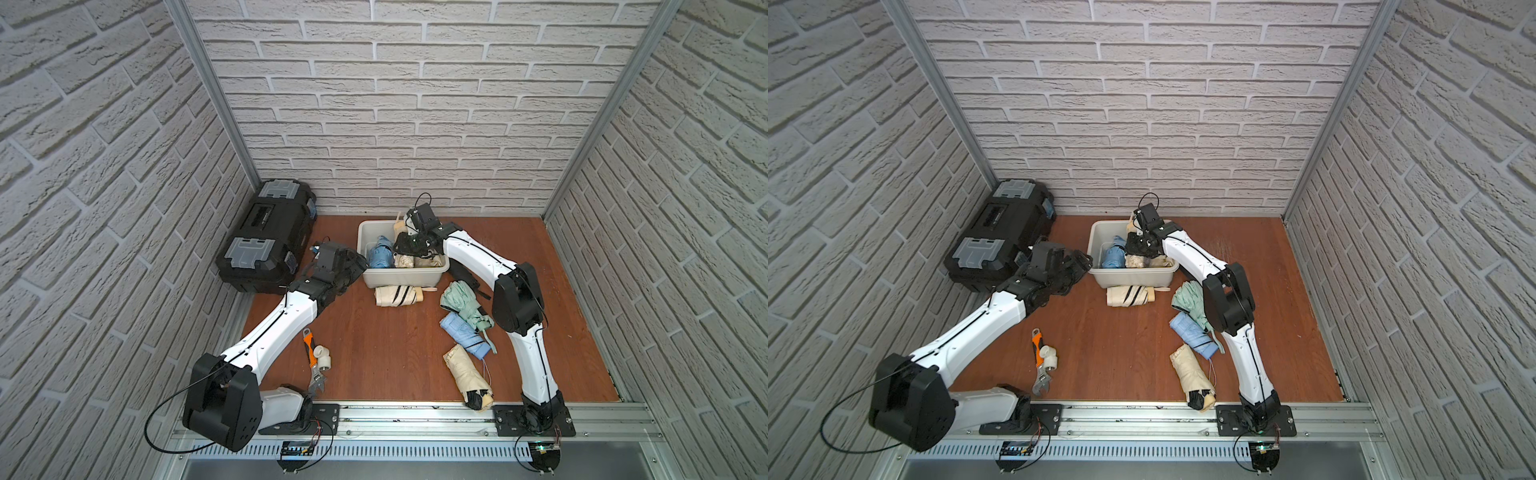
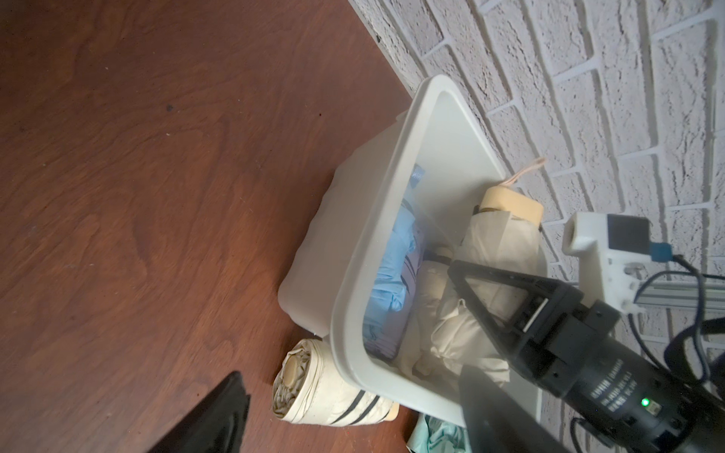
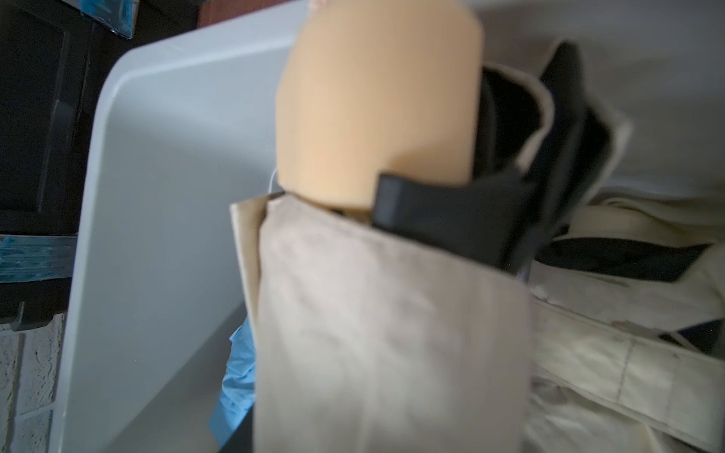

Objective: Put the umbrella into the storage box
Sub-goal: Place the umbrella in the storage box, then pick up the umbrella from the center of the board.

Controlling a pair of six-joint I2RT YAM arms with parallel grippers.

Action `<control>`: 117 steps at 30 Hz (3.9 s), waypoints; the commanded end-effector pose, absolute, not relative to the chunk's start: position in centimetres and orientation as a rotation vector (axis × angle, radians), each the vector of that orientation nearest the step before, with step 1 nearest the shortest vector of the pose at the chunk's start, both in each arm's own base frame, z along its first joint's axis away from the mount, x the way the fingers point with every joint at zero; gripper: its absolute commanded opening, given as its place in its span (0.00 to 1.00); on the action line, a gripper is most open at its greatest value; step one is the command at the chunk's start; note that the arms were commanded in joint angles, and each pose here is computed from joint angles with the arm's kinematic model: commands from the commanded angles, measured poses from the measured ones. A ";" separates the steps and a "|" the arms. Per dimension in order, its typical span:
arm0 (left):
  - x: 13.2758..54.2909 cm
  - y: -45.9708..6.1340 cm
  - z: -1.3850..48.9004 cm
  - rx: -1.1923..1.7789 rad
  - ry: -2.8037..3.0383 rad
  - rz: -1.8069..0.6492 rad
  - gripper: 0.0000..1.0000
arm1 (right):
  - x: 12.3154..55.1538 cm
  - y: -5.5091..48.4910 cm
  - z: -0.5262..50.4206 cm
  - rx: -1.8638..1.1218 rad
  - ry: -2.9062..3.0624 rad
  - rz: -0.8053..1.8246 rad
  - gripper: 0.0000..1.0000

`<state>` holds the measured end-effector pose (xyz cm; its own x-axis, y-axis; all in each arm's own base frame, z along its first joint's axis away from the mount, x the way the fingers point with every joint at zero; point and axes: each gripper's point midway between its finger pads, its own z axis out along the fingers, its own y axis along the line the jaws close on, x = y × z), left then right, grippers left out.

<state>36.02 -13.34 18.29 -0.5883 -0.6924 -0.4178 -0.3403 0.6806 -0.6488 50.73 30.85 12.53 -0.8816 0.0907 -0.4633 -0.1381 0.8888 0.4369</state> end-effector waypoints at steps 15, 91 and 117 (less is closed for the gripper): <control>36.5 -12.5 18.7 -0.848 2.192 -0.646 0.87 | 53.0 31.5 13.4 -0.075 2.468 0.601 0.79; 33.2 -17.0 21.9 -0.499 2.075 -0.816 0.87 | 12.6 16.2 2.6 -0.613 2.986 -0.002 0.66; 30.3 -17.2 25.6 -0.776 2.288 -1.037 0.88 | 23.8 30.4 25.1 -1.334 1.821 0.175 0.41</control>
<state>31.08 -16.71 25.72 -0.6797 -0.6635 -0.3127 -0.2290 0.5970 -0.7688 21.73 27.50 20.93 -0.3574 -0.6954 -0.6234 -0.8138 0.5594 -0.1574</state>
